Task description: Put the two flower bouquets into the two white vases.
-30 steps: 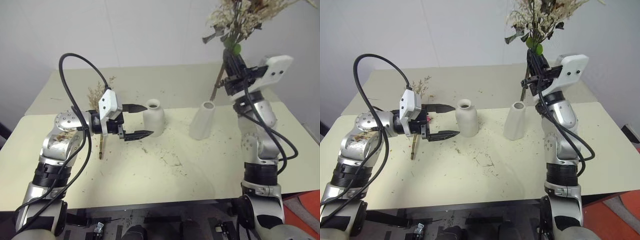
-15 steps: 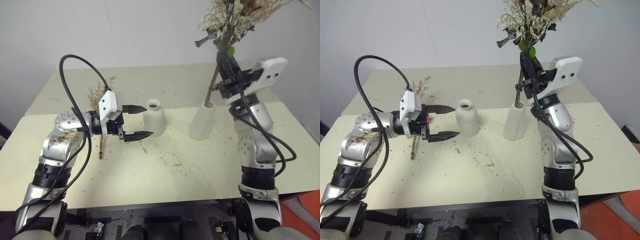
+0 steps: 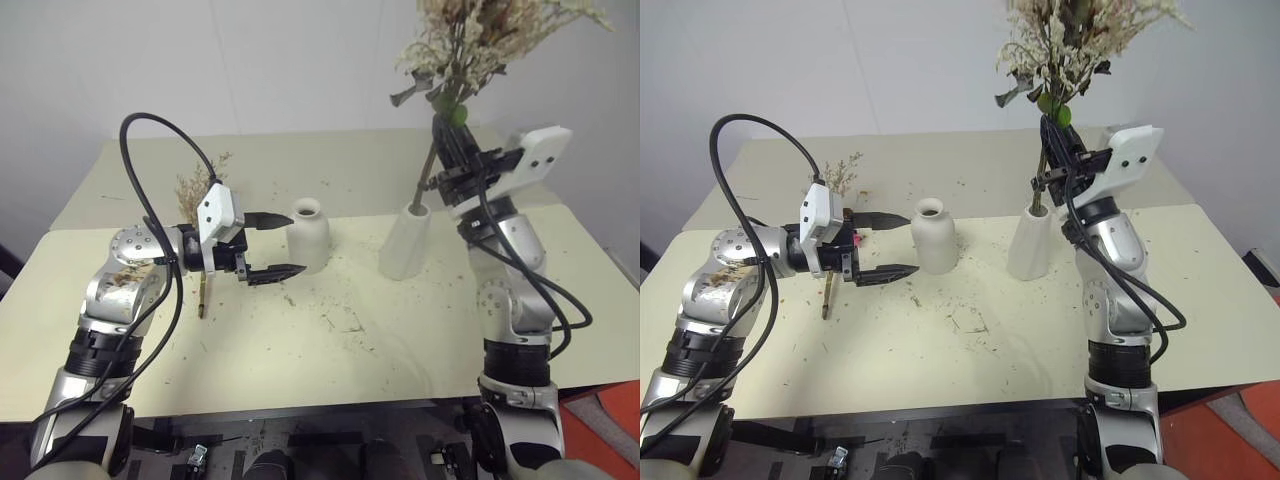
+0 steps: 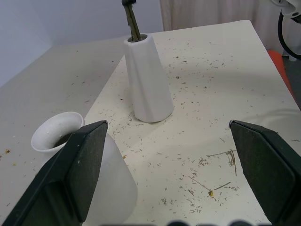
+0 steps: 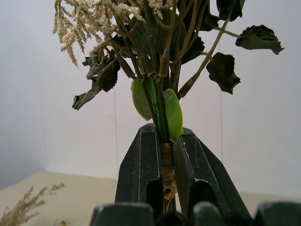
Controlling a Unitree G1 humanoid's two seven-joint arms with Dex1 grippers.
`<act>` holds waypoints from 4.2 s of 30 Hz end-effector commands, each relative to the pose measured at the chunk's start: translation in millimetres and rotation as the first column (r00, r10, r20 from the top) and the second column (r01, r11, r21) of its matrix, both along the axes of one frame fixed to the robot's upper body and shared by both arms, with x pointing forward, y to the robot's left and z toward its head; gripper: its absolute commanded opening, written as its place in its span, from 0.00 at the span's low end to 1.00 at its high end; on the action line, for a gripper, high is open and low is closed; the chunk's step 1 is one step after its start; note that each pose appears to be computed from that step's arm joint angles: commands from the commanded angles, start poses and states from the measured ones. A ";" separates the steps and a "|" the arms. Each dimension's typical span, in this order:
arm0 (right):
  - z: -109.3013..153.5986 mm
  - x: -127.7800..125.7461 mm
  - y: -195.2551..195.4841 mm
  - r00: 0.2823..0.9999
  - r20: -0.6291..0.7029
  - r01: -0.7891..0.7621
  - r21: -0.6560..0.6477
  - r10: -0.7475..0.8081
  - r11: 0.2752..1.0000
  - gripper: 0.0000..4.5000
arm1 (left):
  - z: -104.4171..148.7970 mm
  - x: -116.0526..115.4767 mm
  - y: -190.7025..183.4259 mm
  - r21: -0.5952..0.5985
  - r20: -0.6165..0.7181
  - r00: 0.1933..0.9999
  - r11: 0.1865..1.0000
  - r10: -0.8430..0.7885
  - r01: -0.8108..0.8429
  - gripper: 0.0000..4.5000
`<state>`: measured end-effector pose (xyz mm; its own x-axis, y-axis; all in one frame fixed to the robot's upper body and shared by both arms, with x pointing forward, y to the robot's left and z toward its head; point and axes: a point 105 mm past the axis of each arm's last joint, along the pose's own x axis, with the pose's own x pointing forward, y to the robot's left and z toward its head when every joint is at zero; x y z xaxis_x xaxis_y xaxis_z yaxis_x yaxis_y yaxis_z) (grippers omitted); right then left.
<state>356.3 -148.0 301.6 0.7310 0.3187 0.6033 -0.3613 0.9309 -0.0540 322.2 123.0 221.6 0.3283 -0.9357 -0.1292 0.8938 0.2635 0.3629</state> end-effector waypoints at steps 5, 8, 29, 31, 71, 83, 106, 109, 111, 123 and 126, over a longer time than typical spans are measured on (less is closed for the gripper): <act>7.2 -1.7 -4.6 0.999 0.050 0.003 0.007 -0.003 1.000 0.04 | 14.1 -2.1 1.5 -0.001 0.059 0.998 1.000 -0.002 0.002 1.00; 1.8 2.0 -4.7 0.999 0.036 0.006 0.005 -0.006 1.000 0.04 | 14.4 -2.6 2.3 0.001 0.060 0.998 1.000 0.000 0.000 1.00; -36.7 12.5 -8.9 0.998 -0.044 0.040 -0.013 -0.041 0.999 0.04 | 15.0 -1.6 2.7 0.001 0.065 0.998 1.000 0.004 -0.004 1.00; -37.8 12.6 -8.4 0.998 -0.042 0.043 -0.014 -0.044 0.999 0.04 | 15.0 -1.1 3.0 0.002 0.066 0.998 1.000 0.005 -0.005 1.00; -77.3 -77.9 -26.3 0.958 -0.287 -0.148 -0.473 0.007 0.869 0.99 | 7.2 5.3 34.6 -0.088 -0.046 0.940 0.936 0.338 -0.341 1.00; -58.5 -104.8 23.4 0.852 -0.436 -0.511 -0.582 0.288 0.633 0.99 | -45.8 10.1 55.6 0.114 -0.188 0.393 0.418 0.900 -0.901 1.00; -58.5 -100.4 26.3 0.861 -0.443 -0.486 -0.573 0.249 0.661 0.99 | -54.7 92.2 98.3 0.271 -0.272 0.036 0.112 0.962 -0.956 1.00; -60.1 -101.7 23.6 0.865 -0.447 -0.473 -0.571 0.228 0.671 0.99 | -64.5 97.5 102.1 0.304 -0.329 0.001 0.107 0.944 -0.947 1.00; -61.2 -102.8 23.0 0.865 -0.451 -0.470 -0.570 0.222 0.674 0.99 | -70.3 99.3 100.7 0.320 -0.365 -0.002 0.124 0.931 -0.939 1.00; -65.4 -103.4 20.9 0.867 -0.458 -0.457 -0.570 0.197 0.683 1.00 | -85.9 104.3 94.7 0.349 -0.402 0.001 0.155 0.916 -0.924 0.52; -65.5 -103.0 20.1 0.868 -0.458 -0.455 -0.571 0.195 0.683 1.00 | -84.0 106.3 95.1 0.334 -0.383 0.008 0.147 0.924 -0.931 0.32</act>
<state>257.3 -127.5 226.0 0.6074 0.7835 -0.1314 -0.7645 0.5315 -0.3648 422.1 218.7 121.3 0.7912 0.1093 -0.6018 -0.1044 0.9936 0.0433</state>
